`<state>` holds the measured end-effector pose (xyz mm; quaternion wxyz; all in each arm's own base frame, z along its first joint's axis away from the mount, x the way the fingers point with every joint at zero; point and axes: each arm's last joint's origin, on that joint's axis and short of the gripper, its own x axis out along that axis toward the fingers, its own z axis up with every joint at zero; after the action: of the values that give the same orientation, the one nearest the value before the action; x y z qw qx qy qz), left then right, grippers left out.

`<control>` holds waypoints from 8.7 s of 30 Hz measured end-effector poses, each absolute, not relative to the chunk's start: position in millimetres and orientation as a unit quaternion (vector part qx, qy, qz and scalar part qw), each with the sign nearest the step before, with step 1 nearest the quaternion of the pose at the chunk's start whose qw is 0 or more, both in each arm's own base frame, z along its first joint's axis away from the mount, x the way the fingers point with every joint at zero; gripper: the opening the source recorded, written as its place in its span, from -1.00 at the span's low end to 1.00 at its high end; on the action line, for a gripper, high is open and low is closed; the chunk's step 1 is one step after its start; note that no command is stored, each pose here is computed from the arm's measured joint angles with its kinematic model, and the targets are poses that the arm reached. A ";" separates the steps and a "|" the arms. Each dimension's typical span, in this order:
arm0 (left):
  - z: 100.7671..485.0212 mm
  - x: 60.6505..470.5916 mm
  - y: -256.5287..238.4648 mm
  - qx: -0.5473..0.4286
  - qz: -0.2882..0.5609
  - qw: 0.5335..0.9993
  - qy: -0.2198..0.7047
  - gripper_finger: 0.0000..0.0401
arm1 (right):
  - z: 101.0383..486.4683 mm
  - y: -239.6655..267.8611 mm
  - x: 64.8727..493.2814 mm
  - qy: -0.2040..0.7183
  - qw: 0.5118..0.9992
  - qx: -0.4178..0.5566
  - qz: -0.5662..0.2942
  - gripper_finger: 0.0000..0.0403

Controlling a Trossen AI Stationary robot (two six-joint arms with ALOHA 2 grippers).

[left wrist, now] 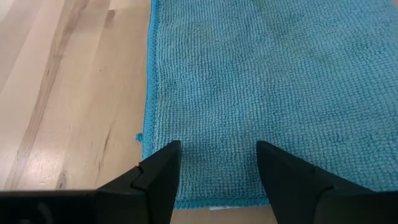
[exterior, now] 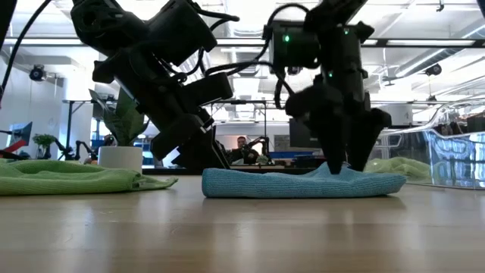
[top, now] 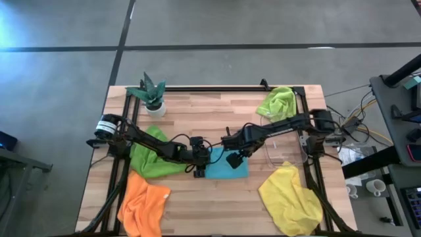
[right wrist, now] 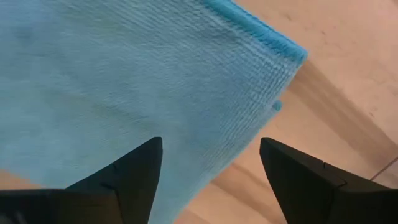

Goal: Fold microfiber towels
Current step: Put the blue microfiber cloth into the transparent bin

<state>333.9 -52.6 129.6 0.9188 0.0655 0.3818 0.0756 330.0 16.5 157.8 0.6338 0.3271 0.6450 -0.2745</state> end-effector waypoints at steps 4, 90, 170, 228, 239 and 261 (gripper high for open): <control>129.5 333.8 -52.6 0.066 0.075 0.919 0.382 -0.03 | 143.1 15.9 330.1 0.667 0.614 0.326 -0.269 0.25; 299.7 262.4 -65.6 0.172 -0.081 0.962 0.196 -0.03 | 304.4 149.9 136.6 0.752 0.656 0.043 -0.045 -0.94; 304.4 254.5 -57.8 0.136 -0.020 0.969 0.205 -0.03 | 191.1 -106.4 296.9 0.627 0.704 -0.325 0.070 -0.94; 225.0 329.7 -26.4 0.146 0.078 0.965 0.205 -0.03 | 141.0 -211.5 275.8 0.745 0.485 -0.455 0.046 -0.94; 229.6 328.7 -21.3 0.143 0.087 0.966 0.199 -0.03 | 192.3 -214.5 287.0 0.708 0.610 -0.352 -0.042 -0.48; 237.5 317.1 -21.1 0.137 0.083 0.962 0.219 -0.03 | 180.1 -211.0 272.4 0.613 0.786 0.071 -0.031 0.09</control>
<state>317.1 -21.1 237.5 0.9623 0.1375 0.2194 0.0834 272.4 -211.0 180.1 0.7863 0.0709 0.6130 -0.0312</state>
